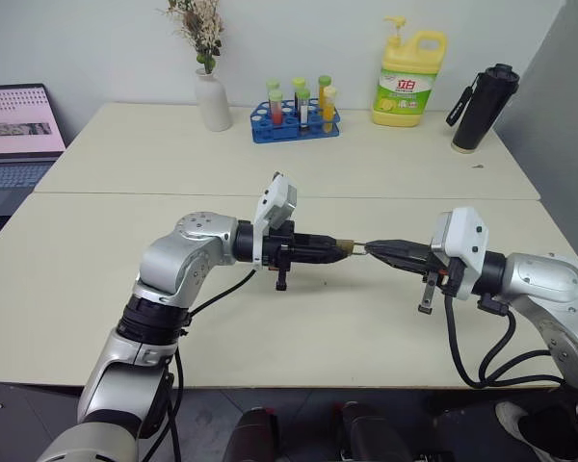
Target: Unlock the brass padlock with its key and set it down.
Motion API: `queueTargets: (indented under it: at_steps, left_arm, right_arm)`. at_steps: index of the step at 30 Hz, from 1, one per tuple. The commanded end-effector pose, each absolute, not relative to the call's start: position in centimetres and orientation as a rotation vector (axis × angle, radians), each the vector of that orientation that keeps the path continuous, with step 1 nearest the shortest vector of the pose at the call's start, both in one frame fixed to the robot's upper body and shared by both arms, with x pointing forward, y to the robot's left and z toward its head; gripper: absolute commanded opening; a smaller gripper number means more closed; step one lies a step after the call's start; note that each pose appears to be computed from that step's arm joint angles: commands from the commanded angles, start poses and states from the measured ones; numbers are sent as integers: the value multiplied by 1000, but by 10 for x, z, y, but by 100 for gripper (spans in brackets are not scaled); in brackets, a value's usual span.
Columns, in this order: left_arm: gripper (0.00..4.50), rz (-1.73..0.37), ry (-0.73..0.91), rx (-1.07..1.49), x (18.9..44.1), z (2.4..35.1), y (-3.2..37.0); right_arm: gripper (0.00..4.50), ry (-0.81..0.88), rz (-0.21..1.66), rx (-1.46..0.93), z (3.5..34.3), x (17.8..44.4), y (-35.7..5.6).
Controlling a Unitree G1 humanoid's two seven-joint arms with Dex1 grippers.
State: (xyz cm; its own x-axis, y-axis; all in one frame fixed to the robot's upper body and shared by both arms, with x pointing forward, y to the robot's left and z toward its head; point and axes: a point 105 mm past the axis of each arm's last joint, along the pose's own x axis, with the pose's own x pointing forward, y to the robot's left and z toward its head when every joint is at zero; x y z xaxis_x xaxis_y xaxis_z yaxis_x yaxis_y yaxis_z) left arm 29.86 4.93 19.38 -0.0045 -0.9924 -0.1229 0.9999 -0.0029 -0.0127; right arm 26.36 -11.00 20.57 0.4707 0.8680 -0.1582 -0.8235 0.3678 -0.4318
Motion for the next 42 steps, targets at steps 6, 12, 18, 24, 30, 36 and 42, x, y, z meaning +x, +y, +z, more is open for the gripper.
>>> queueTargets:
  at_steps: [6,12,18,24,30,36,42]
  left_arm:
    - [14,-1632,55,116,286,204,47]
    - [14,-1645,65,113,282,204,48]
    - [14,-1683,72,95,277,205,47]
    - [14,-1679,91,74,276,204,50]
    - [14,-1673,111,56,277,202,52]
    - [14,-1662,124,40,279,201,52]
    - [14,-1660,124,39,279,201,52]
  right_arm:
    - [0,-152,1129,-558,210,266,-107]
    - [0,-142,1165,-567,206,267,-105]
    - [0,-103,1211,-562,199,270,-105]
    - [0,-70,1254,-547,194,268,-105]
    - [0,-62,1275,-533,192,265,-103]
    - [0,-55,1301,-524,192,261,-102]
    - [0,-49,1308,-522,191,258,-101]
